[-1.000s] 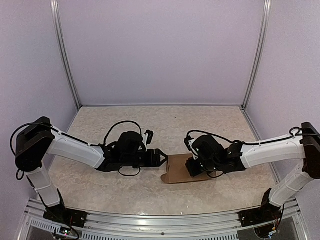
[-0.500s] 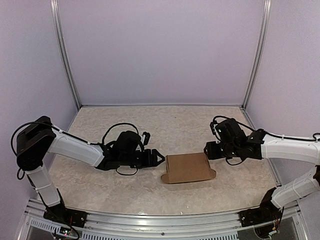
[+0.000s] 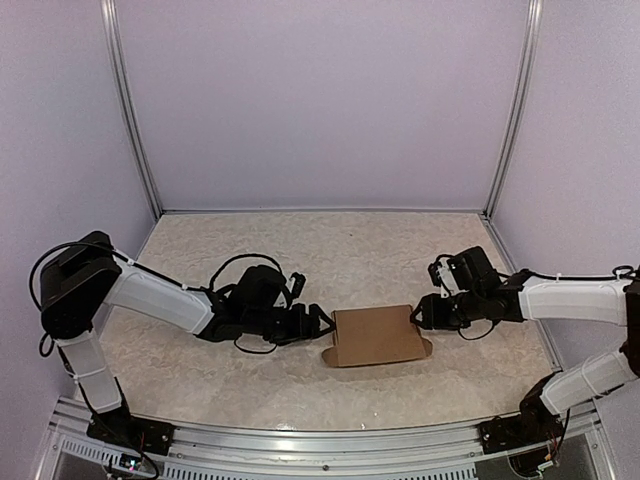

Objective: Fold the paper box

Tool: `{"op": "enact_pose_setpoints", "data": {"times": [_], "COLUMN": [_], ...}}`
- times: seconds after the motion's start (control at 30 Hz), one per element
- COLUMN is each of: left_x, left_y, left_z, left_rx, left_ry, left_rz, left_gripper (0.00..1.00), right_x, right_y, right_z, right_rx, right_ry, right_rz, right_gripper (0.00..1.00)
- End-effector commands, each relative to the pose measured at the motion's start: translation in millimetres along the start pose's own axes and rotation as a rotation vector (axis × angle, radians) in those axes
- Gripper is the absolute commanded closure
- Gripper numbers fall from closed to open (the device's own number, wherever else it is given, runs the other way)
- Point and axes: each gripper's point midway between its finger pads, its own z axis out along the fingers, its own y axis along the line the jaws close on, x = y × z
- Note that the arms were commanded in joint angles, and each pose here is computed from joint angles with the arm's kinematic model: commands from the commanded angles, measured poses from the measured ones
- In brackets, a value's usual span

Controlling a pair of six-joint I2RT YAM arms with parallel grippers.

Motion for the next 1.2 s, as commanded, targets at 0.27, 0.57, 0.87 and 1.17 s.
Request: {"op": "enact_pose_setpoints", "data": {"times": [0.27,0.57,0.87,1.17], "left_x": [8.7,11.4,14.1,13.7], "left_y": [1.3,4.5,21.6,26.8], "left_z": [11.7,11.9,-3.9,-23.6], "left_rx": [0.036,0.046,0.035,0.074], "left_ry": [0.050,0.050,0.018,-0.016], "left_rz": [-0.065,-0.088,-0.145,-0.199], "left_gripper": [0.06,0.04,0.02,0.01], "right_x": [10.9,22.3,29.3,31.6], "right_y": [-1.5,2.5,18.2,38.0], "right_z": [15.7,20.7,25.8,33.4], "right_rx": [-0.104,-0.152,-0.248,-0.318], "right_ry": [0.044,0.075,0.096,0.108], "right_rz": [0.079,0.085,0.114,0.124], "right_gripper": [0.68,0.86,0.96,0.97]}}
